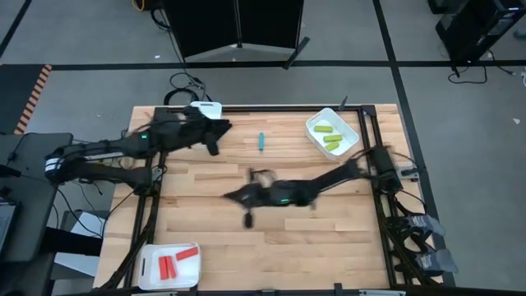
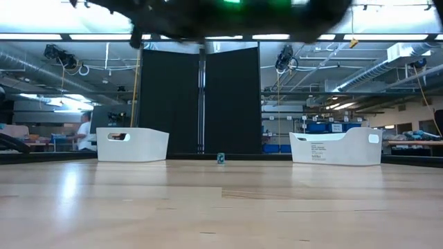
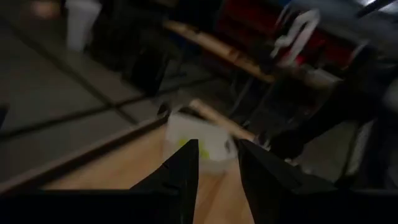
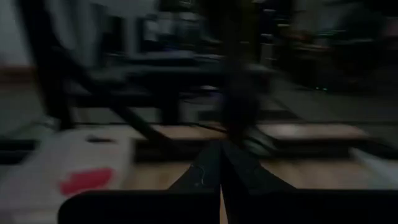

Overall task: Sort blocks
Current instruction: Put the blue block into the top left white bin

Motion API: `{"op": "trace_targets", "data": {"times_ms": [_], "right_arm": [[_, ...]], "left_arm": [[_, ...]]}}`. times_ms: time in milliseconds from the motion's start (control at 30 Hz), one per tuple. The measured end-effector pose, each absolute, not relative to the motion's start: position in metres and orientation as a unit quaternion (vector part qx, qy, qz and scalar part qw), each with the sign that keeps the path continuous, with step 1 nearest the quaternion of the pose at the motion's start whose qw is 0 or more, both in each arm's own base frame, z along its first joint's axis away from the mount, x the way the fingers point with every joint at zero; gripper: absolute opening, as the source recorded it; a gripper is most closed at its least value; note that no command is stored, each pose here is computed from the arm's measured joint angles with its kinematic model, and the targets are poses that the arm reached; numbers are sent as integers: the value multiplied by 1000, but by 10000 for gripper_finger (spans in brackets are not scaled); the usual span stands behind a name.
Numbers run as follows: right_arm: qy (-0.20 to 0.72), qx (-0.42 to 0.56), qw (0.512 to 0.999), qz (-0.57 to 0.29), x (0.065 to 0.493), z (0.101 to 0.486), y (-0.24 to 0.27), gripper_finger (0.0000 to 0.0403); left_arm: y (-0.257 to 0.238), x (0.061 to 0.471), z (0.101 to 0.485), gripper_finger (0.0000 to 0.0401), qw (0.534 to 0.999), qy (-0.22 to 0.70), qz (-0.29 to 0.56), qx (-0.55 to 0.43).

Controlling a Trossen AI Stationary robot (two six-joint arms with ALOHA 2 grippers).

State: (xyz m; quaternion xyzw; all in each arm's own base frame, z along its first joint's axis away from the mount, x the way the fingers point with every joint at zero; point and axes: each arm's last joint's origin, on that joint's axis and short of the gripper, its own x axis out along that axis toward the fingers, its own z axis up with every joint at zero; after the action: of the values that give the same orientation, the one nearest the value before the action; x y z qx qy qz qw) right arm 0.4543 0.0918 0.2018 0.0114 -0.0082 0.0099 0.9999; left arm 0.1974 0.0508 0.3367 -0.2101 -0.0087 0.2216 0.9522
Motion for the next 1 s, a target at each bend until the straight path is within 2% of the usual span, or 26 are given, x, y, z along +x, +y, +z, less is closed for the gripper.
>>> {"op": "trace_targets", "data": {"times_ms": [200,433,667,833,1000], "right_arm": [[-15,-4,991,-130,347,224,74,10],[-39,-7,975,-218,262,244,70,17],[-48,-15,967,-250,227,253,74,18],[-46,-24,968,-246,223,255,79,17],[-42,-25,967,-249,222,253,83,18]], "left_arm": [[76,242,291,120,925,70,274,-254],[110,293,246,136,883,190,334,-270],[136,347,230,213,831,311,371,-274],[149,379,221,267,799,373,393,-262],[158,397,207,302,775,413,405,-256]]}}
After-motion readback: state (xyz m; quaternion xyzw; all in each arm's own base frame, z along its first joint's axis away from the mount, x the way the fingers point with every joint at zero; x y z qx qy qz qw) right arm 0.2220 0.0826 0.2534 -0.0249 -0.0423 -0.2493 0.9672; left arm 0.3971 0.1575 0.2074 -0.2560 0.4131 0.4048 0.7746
